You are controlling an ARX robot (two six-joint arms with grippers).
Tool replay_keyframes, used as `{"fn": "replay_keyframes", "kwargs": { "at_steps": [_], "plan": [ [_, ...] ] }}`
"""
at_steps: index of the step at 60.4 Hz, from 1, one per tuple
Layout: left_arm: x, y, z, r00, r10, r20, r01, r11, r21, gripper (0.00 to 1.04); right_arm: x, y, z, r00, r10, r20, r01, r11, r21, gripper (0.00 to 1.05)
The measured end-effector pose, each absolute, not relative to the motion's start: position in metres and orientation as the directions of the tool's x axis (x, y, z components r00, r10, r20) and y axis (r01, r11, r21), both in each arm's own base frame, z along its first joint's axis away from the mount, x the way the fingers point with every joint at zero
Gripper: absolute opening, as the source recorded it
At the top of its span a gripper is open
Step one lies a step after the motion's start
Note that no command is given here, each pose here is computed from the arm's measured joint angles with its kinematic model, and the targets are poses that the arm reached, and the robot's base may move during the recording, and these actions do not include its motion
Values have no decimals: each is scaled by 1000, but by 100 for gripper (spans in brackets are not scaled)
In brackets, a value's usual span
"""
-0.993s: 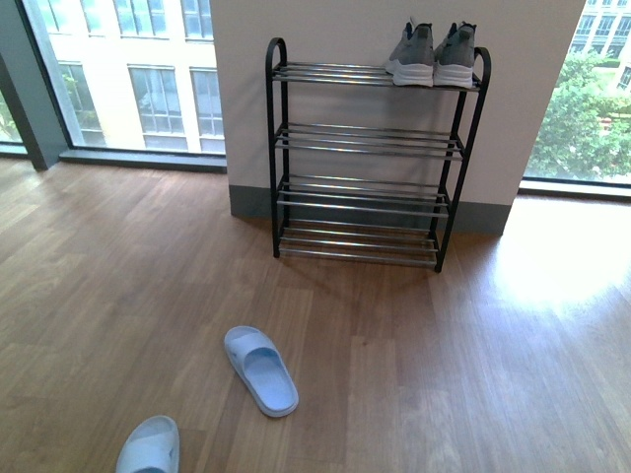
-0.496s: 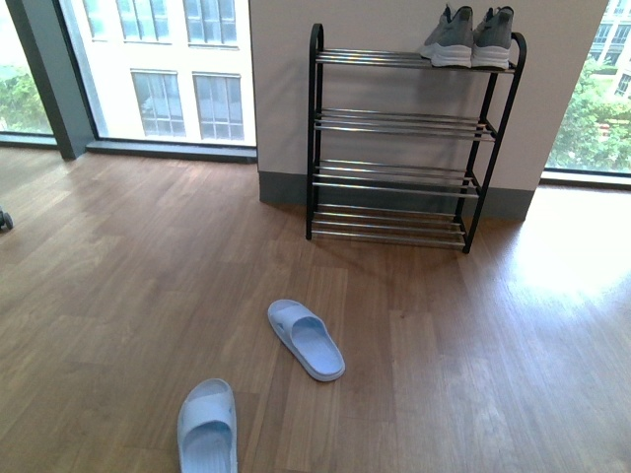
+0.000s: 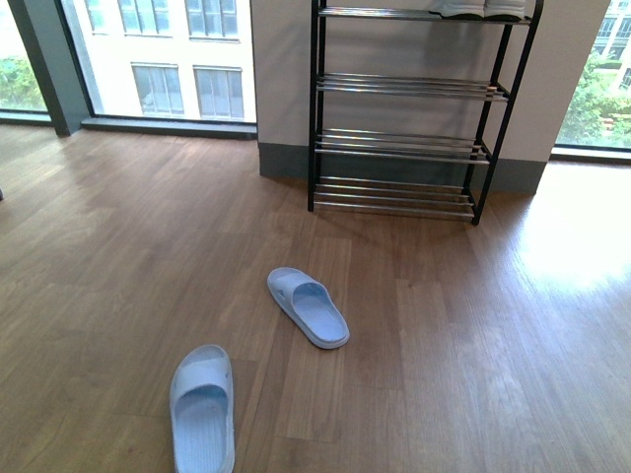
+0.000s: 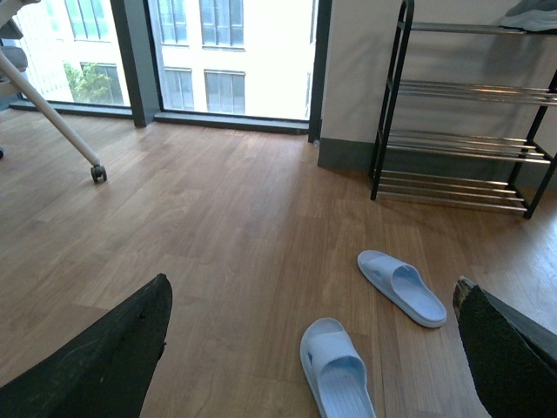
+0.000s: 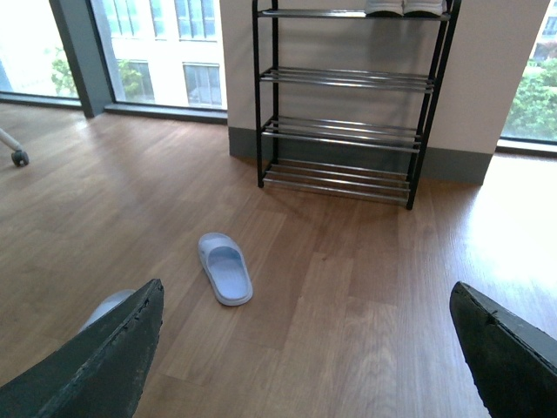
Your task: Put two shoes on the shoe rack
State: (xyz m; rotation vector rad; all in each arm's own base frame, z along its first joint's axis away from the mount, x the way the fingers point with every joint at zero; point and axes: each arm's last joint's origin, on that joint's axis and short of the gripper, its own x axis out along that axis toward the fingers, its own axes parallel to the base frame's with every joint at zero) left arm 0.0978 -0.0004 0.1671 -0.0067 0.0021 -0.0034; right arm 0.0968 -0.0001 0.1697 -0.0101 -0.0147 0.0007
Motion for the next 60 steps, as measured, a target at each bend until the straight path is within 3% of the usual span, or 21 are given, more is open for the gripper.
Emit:
{"fn": "replay_keyframes", "kwargs": {
  "at_steps": [60],
  "plan": [
    [98,0,167,1000,-3,-2,3,1000,-7,95,97,0,170,1000,1,15,-1,1000,-10,95]
  ]
}}
